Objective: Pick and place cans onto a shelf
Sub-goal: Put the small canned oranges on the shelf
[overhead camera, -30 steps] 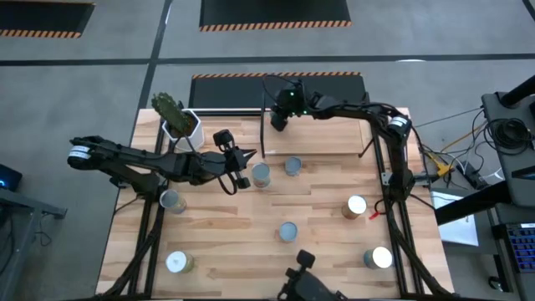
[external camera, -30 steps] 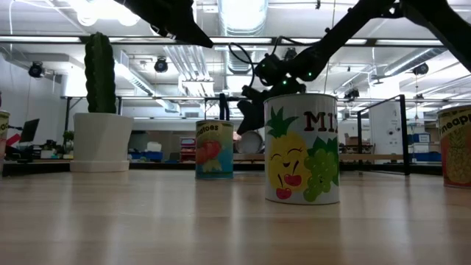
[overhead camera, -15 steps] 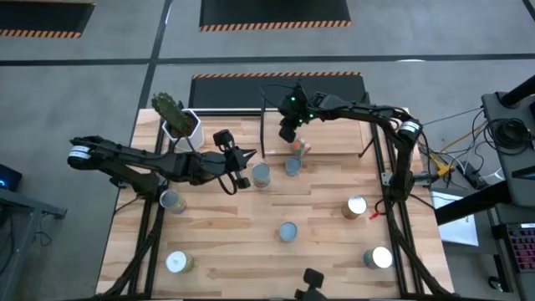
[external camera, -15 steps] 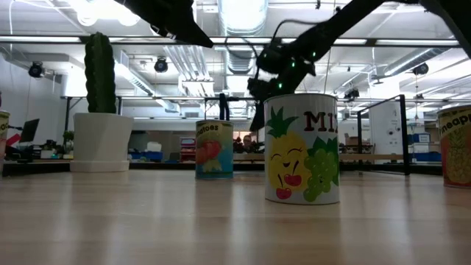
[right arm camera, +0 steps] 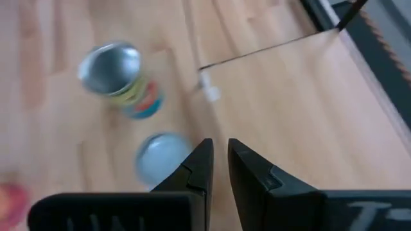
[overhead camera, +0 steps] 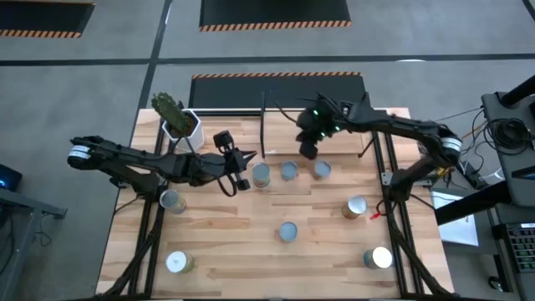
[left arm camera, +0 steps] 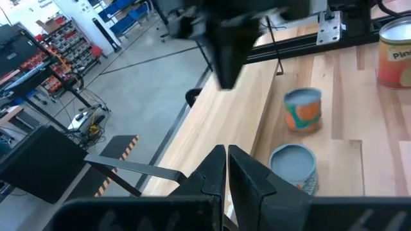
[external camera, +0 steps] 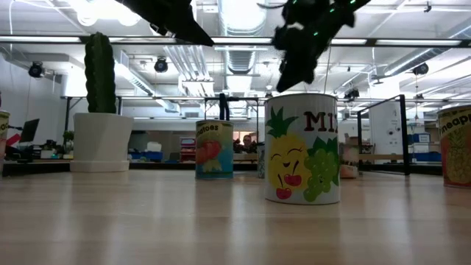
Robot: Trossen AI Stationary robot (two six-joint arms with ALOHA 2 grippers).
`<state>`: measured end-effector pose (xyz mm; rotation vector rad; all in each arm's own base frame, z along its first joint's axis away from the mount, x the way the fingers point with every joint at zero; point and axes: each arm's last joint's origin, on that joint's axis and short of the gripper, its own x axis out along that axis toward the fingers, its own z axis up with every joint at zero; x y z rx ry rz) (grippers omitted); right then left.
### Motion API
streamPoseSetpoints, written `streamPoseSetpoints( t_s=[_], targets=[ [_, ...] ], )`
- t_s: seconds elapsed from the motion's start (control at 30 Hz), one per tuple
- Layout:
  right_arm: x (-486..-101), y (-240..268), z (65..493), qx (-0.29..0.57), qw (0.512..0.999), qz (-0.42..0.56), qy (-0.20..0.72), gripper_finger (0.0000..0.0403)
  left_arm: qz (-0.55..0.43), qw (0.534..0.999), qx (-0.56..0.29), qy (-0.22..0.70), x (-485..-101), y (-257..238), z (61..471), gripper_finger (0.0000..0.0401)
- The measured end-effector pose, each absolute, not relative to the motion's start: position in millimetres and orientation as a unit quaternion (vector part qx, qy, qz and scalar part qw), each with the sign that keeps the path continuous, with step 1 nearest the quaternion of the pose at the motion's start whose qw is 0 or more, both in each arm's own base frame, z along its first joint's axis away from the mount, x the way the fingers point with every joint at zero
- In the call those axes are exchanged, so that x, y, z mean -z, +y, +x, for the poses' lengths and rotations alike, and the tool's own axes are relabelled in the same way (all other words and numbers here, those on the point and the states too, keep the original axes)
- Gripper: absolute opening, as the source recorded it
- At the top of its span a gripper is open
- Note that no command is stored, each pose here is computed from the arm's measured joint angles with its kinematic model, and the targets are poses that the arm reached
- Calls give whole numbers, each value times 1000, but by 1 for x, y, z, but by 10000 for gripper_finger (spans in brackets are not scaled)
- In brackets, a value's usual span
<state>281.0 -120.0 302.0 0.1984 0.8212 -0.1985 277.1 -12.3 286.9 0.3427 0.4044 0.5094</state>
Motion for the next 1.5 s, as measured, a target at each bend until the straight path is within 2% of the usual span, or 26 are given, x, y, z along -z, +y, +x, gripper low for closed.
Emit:
streamPoseSetpoints(
  t_s=[0.3, 0.53, 0.77, 0.97, 1.37, 1.5],
  targets=[
    [-273, -69, 240, 111, 874, 203, 427, 38, 164, 935, -247, 194, -287, -14, 277, 0],
    [-255, -61, 219, 280, 786, 220, 505, 38, 163, 936, -248, 190, -288, -14, 277, 0],
    [-241, -63, 221, 324, 753, 259, 510, 49, 162, 936, -248, 189, -288, -14, 278, 0],
    [-246, -63, 225, 315, 757, 270, 505, 125, 162, 936, -248, 189, -288, -14, 278, 0],
    [-225, -61, 241, 323, 733, 287, 524, 345, 163, 936, -247, 189, -288, -14, 277, 0],
    [-213, -63, 247, 327, 719, 284, 544, 378, 163, 936, -247, 189, -288, -14, 277, 0]
  ],
)
